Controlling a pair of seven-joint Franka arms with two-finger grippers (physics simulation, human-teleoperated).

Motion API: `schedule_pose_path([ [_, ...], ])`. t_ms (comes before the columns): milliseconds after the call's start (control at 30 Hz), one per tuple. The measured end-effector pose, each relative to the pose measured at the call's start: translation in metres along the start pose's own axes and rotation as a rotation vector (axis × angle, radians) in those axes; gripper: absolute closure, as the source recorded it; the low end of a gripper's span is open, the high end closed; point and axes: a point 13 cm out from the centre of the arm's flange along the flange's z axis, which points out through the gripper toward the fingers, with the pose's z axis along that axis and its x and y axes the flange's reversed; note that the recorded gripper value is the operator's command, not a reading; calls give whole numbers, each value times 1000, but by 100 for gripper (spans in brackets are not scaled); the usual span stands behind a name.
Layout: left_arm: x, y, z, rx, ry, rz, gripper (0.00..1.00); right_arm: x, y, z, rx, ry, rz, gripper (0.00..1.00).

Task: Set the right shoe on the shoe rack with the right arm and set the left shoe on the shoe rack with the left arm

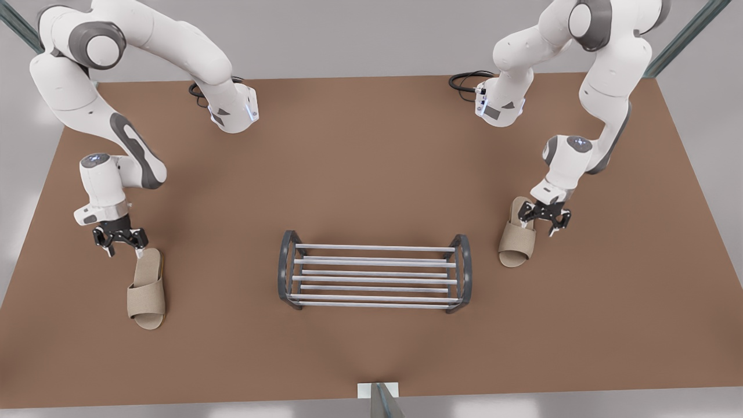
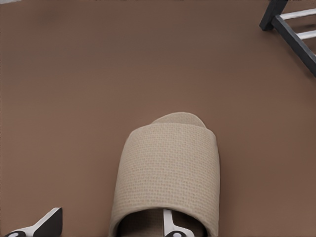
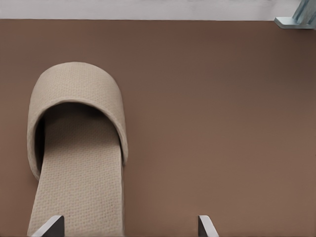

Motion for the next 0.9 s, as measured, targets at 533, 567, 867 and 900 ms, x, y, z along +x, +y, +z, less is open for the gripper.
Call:
schedule_pose_path([
  [533, 7, -2, 7, 10, 10, -4, 58, -49, -2, 30, -9, -76, -51, 0],
  [567, 6, -1, 7, 10, 10, -4, 60, -52, -3, 30, -7, -80, -51, 0],
  [867, 1, 11, 5, -5, -3, -15, 79, -53, 8, 52, -27, -83, -50, 0],
  [900, -1, 15, 4, -11, -8, -19, 79, -55, 10, 55, -29, -86, -51, 0],
])
